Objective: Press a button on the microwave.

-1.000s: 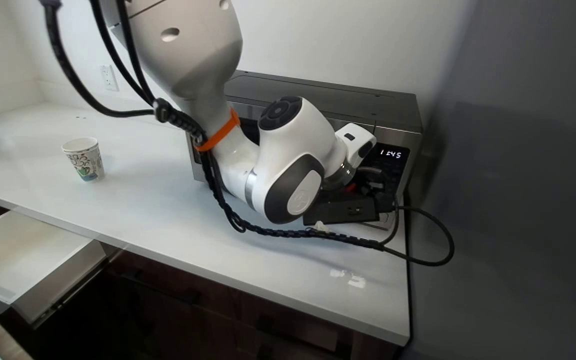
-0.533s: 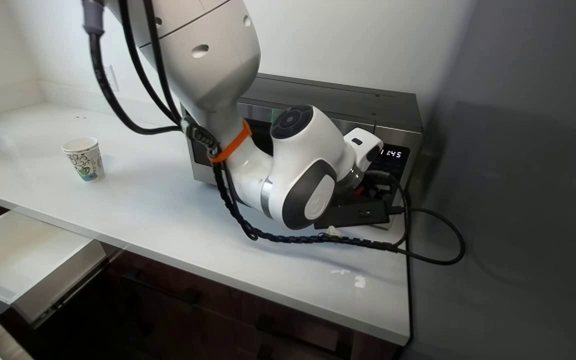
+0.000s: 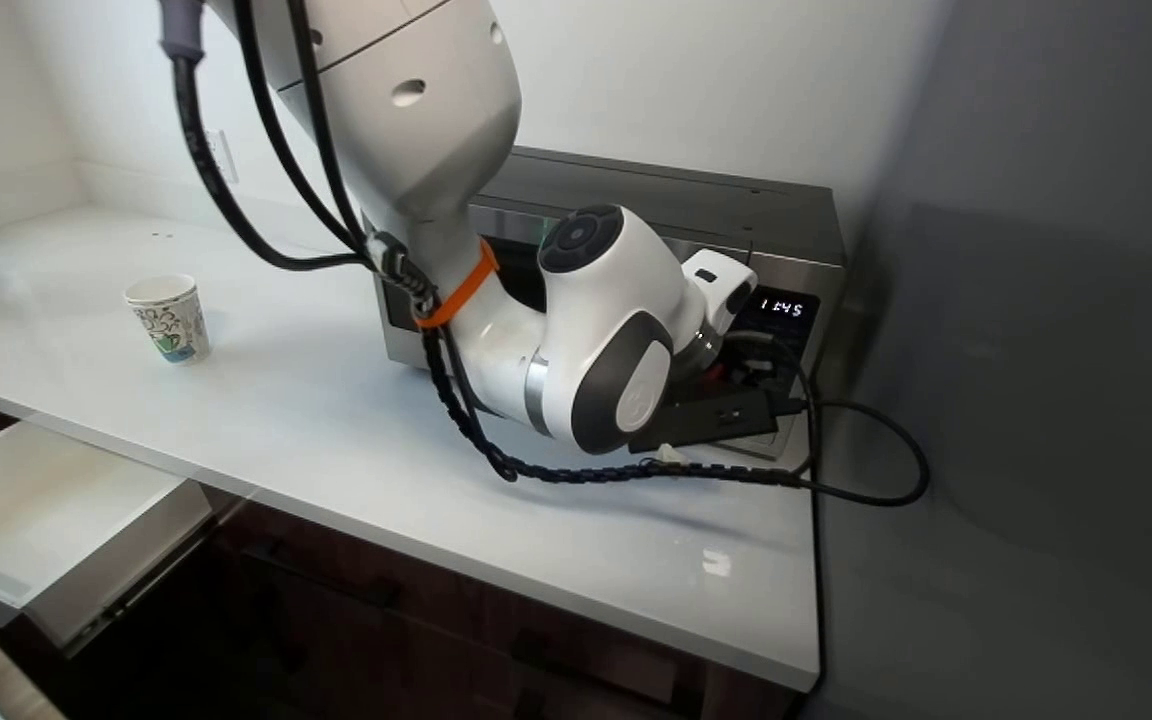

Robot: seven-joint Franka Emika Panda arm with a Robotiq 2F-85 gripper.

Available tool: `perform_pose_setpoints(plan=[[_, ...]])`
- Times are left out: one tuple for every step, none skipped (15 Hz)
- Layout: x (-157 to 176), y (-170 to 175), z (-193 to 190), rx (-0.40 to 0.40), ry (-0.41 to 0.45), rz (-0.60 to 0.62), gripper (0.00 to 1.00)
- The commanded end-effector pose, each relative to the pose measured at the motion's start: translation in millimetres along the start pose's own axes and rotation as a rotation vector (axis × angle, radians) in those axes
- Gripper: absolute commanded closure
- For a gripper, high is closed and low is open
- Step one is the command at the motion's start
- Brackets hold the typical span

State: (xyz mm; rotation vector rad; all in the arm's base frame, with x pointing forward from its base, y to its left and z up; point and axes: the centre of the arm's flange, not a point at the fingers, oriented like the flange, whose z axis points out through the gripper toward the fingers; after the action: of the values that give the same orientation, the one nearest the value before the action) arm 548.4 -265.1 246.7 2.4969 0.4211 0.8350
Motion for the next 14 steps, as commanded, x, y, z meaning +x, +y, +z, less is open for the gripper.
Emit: perform_pose_setpoints(plan=[[-0.3, 1.0, -5.4, 0.031, 0.042, 0.011, 1.00], [1.3, 0.2, -5.9, 0.031, 0.048, 0.015, 1.00], [2.7, 0.7, -5.5, 0.029, 0.054, 0.018, 1.00], [3.2, 1.6, -6.2, 0.027, 0.057, 0.023, 1.00], [3.9, 3.5, -7.0, 0.019, 0.060, 0.030, 1.00], [4.2, 5.2, -8.0, 0.017, 0.061, 0.035, 1.00], [4.8, 6.9, -9.1, 0.011, 0.064, 0.039, 1.00], [5.4, 8.4, -9.7, 0.002, 0.068, 0.040, 1.00], [5.6, 9.9, -9.9, -0.003, 0.074, 0.044, 1.00], [6.0, 10.8, -9.8, -0.004, 0.079, 0.049, 1.00], [6.2, 10.9, -9.3, -0.003, 0.084, 0.053, 1.00], [6.4, 10.4, -9.3, -0.006, 0.088, 0.057, 1.00], [6.7, 9.7, -9.1, -0.005, 0.091, 0.061, 1.00], [7.0, 8.9, -8.2, -0.002, 0.090, 0.064, 1.00]])
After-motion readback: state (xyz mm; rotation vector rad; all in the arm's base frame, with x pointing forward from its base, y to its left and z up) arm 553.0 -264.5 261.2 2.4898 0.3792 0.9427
